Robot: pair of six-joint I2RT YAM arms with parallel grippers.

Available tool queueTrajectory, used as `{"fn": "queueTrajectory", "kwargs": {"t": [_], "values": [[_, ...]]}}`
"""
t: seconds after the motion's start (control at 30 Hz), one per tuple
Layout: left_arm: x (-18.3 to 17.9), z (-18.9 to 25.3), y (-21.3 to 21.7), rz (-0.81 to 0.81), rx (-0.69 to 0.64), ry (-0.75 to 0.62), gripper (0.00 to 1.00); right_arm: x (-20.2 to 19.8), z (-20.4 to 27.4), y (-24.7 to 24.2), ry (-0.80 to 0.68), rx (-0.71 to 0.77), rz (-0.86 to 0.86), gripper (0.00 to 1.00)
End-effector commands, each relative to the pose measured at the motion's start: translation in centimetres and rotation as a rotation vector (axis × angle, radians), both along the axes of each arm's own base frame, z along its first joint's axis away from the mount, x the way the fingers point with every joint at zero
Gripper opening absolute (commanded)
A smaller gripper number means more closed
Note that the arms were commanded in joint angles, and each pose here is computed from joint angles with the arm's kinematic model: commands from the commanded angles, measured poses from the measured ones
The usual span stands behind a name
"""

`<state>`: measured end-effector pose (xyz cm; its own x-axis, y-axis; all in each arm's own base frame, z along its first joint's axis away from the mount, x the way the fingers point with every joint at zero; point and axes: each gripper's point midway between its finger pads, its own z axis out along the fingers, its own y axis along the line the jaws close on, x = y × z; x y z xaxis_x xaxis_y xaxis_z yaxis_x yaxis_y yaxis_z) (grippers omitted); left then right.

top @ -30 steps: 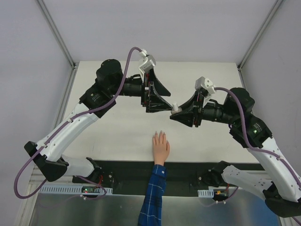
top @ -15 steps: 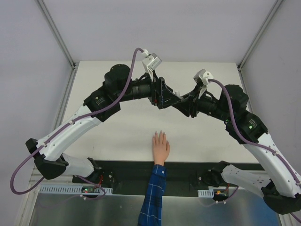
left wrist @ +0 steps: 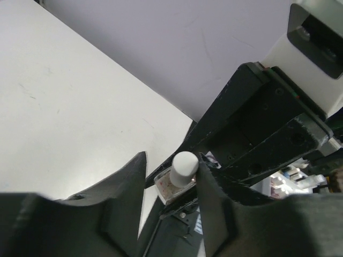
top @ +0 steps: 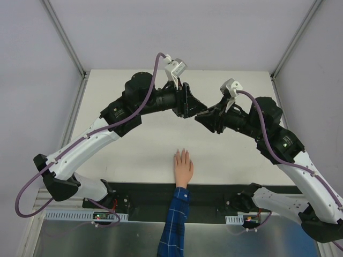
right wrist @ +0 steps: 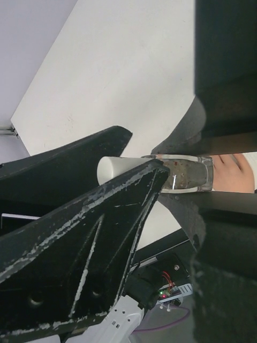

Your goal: Paint the nails

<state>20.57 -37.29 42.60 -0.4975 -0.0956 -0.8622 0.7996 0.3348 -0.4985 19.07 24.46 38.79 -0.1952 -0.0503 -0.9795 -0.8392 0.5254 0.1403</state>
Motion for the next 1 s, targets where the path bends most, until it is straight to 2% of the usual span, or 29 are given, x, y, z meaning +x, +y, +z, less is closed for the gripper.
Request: {"fn": "queueTrajectory", "kwargs": {"t": [0.0,0.07,0.1,0.13,0.23,0.27,0.33,0.37,0.43,0.47,0.5,0.53,0.57,0.77,0.8,0.83,0.87,0.9,0.97], "values": [[-0.9,2.0,-0.6,-0.046,-0.052,0.003,0.27,-0.3,2.8,0.0,-0.074,0.062,-0.009,0.0],[-2.0,2.1,-1.0,-0.125,-0.056,-0.009,0.16,-0.2,3.0,-0.2,-0.08,0.06,-0.02,0.0],[-2.5,2.2,-1.1,-0.159,-0.058,-0.019,0.04,-0.3,3.0,-0.2,-0.082,0.059,-0.019,0.01],[-3.2,2.2,-1.1,-0.201,-0.061,-0.033,0.0,-0.4,3.1,-0.3,-0.084,0.059,-0.017,0.01],[-6.2,2.4,-0.7,-0.376,-0.071,-0.09,0.0,-1.0,2.8,-0.4,-0.1,0.044,0.015,0.0],[-8.2,2.6,-0.2,-0.494,-0.08,-0.107,0.0,-2.0,2.8,-0.1,-0.108,0.044,0.069,0.0],[-10.0,3.1,0.4,-0.601,-0.1,-0.128,0.0,-3.2,2.0,0.3,-0.135,0.028,0.163,0.0],[-11.7,3.1,1.2,-0.704,-0.11,-0.138,0.0,-5.8,2.0,0.9,-0.137,0.049,0.335,0.0],[-13.3,4.0,2.4,-0.778,-0.145,-0.201,0.0,-9.4,3.1,1.6,-0.123,0.127,0.563,0.0],[-13.6,3.1,2.7,-0.797,-0.14,-0.197,0.0,-12.1,3.0,1.5,-0.07,0.155,0.747,0.0],[-14.6,3.8,3.5,-0.823,-0.168,-0.257,0.0,-13.1,4.4,1.7,-0.119,0.198,0.843,0.0],[-14.8,4.1,3.8,-0.828,-0.186,-0.3,0.0,-14.5,4.7,1.4,0.01,0.224,0.917,0.0],[-14.9,3.7,3.9,-0.831,-0.191,-0.305,0.0,-14.9,4.0,1.5,0.026,0.228,0.957,0.0],[-15.6,4.8,4.5,-0.839,-0.233,-0.336,0.0,-14.1,4.6,1.3,-0.053,0.256,0.84,0.0],[-15.1,4.7,4.3,-0.823,-0.229,-0.322,0.03,-14.0,4.5,1.1,-0.034,0.243,0.818,0.0],[-14.6,4.9,4.1,-0.799,-0.228,-0.306,0.11,-13.7,4.4,1.1,-0.041,0.233,0.795,0.0],[-14.5,5.3,4.2,-0.788,-0.229,-0.293,0.24,-12.7,4.2,1.3,-0.084,0.214,0.744,0.0],[-14.1,5.3,4.1,-0.771,-0.225,-0.277,0.48,-12.5,3.7,1.1,-0.05,0.184,0.711,0.0],[-12.7,5.8,4.1,-0.701,-0.224,-0.256,0.66,-10.7,3.1,1.2,-0.071,0.146,0.609,0.0]]}}
